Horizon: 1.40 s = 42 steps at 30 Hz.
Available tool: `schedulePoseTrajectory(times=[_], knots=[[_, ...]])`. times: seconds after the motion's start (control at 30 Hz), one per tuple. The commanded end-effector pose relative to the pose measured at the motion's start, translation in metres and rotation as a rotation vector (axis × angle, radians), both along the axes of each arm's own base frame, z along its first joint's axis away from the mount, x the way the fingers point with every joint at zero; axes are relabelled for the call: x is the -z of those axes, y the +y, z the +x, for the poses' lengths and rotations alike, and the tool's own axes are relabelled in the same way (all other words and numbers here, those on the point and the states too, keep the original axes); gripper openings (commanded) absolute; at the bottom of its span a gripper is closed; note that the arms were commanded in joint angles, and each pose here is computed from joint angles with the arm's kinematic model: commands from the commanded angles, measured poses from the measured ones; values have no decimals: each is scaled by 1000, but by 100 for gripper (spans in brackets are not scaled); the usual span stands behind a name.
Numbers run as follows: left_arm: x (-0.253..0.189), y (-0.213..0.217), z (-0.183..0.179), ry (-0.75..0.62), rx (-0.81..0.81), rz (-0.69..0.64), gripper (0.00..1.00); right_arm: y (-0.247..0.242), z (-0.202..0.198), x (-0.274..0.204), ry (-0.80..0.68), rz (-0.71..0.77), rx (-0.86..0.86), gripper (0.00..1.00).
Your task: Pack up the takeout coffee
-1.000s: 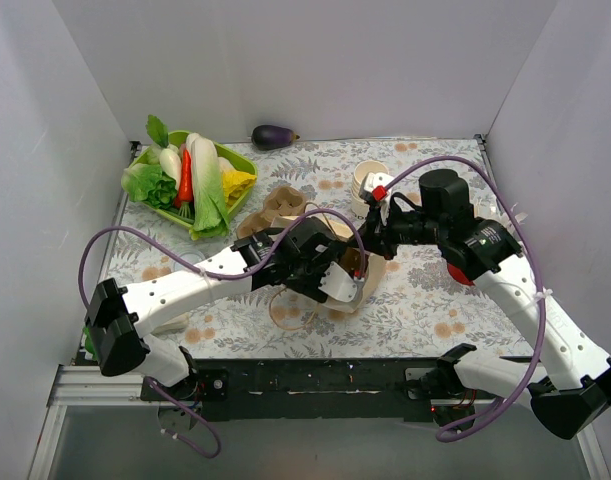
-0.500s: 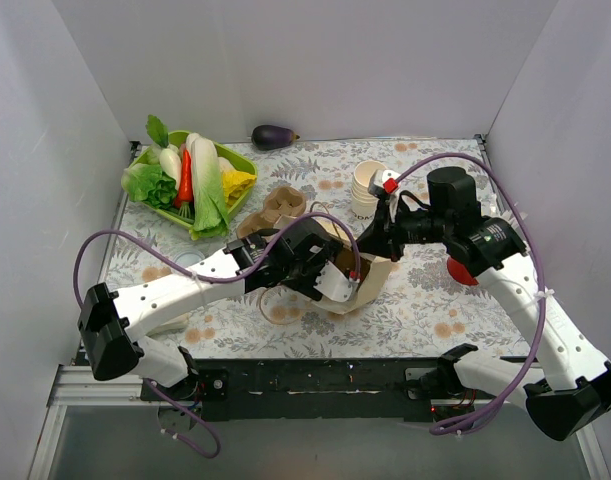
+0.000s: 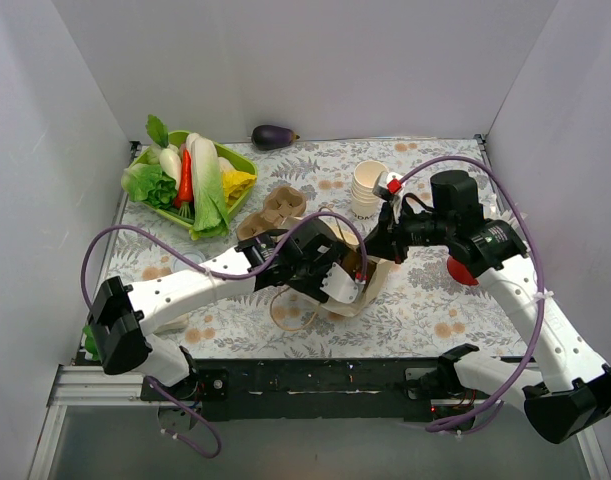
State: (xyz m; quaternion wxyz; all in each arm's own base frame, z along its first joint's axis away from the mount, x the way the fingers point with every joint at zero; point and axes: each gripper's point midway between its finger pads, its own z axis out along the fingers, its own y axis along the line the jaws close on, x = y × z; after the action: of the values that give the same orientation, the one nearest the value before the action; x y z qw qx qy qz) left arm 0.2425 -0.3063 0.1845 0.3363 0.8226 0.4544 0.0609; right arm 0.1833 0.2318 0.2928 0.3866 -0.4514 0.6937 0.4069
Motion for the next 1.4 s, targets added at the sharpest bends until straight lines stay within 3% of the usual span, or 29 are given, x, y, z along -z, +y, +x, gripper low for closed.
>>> schedulePoseTrajectory(times=[0.0,0.57,0.7,1.0,1.13,1.37], knots=[[-10,-17,5,-8,18,-69,0,-1,-6,-6,-11,22,-20,1],[4,-16,26,-16,-72,4,0,-8,8,-1,27,-4,27,2],[4,-15,27,-3,-100,-16,0,-19,27,-13,-20,-31,120,28],[5,-18,28,50,-164,-47,0,-81,65,-62,-233,-108,412,63],[7,-21,31,46,-177,-56,0,-87,58,-76,-297,-86,429,65],[3,-28,40,49,-201,-28,0,-77,24,-48,-304,-99,240,61]])
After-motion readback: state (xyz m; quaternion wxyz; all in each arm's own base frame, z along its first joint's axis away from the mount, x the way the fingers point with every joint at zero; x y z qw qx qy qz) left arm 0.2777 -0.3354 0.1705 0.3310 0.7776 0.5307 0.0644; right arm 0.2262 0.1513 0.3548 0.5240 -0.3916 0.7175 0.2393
